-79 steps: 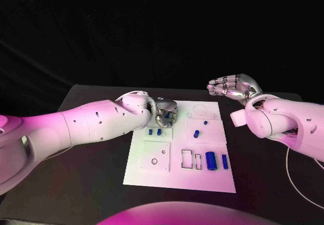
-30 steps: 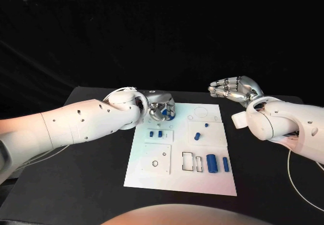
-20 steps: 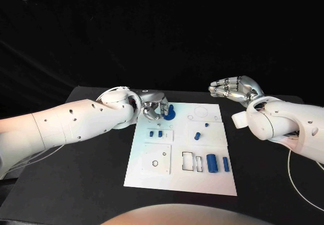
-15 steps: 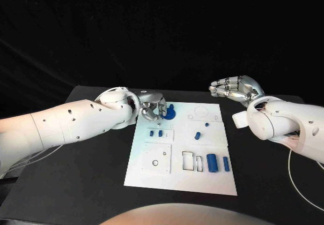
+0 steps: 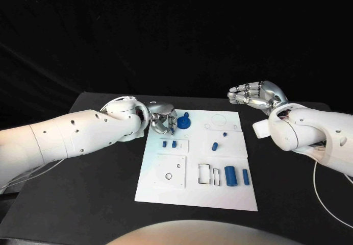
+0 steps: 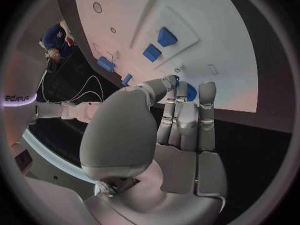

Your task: Assemble the parts on the task board

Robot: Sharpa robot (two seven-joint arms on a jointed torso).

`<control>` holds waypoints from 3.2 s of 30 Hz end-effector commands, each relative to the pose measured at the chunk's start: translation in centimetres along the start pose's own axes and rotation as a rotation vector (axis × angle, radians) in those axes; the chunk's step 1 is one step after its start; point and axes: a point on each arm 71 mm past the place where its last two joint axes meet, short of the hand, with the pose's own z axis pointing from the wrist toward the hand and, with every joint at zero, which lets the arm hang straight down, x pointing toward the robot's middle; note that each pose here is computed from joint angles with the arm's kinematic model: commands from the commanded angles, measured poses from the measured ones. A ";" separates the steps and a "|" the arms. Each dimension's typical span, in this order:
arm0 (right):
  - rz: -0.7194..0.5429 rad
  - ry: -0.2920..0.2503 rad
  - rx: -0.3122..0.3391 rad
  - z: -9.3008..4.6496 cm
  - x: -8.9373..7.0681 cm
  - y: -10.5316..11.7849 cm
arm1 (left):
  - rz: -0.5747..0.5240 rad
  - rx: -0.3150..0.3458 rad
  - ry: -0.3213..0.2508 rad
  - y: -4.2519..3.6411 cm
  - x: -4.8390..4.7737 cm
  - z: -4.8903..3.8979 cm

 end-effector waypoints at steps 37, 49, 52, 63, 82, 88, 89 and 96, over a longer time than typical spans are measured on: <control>-0.001 0.014 -0.017 -0.1 0.1 0.2 | -0.012 -0.013 0.100 0.01 1.53 0.60; -0.001 0.014 -0.016 -0.1 0.1 0.1 | 0.010 -0.042 0.102 0.44 1.56 0.49; -0.001 0.014 -0.016 -0.1 0.1 0.1 | 0.012 -0.043 0.096 0.45 1.51 0.49; -0.001 0.014 -0.017 -0.1 0.1 0.1 | 0.013 -0.046 0.071 0.46 1.34 0.50; -0.001 0.013 -0.016 -0.1 0.1 0.1 | 0.014 -0.057 0.060 0.62 1.26 0.45; -0.001 0.013 -0.016 -0.1 0.1 0.1 | 0.006 -0.049 0.061 0.46 1.28 0.52; -0.001 0.013 -0.016 -0.1 0.1 0.1 | 0.004 -0.048 0.063 0.42 1.30 0.53; -0.001 0.013 -0.016 -0.1 0.1 0.1 | -0.014 -0.040 0.086 0.27 1.48 0.59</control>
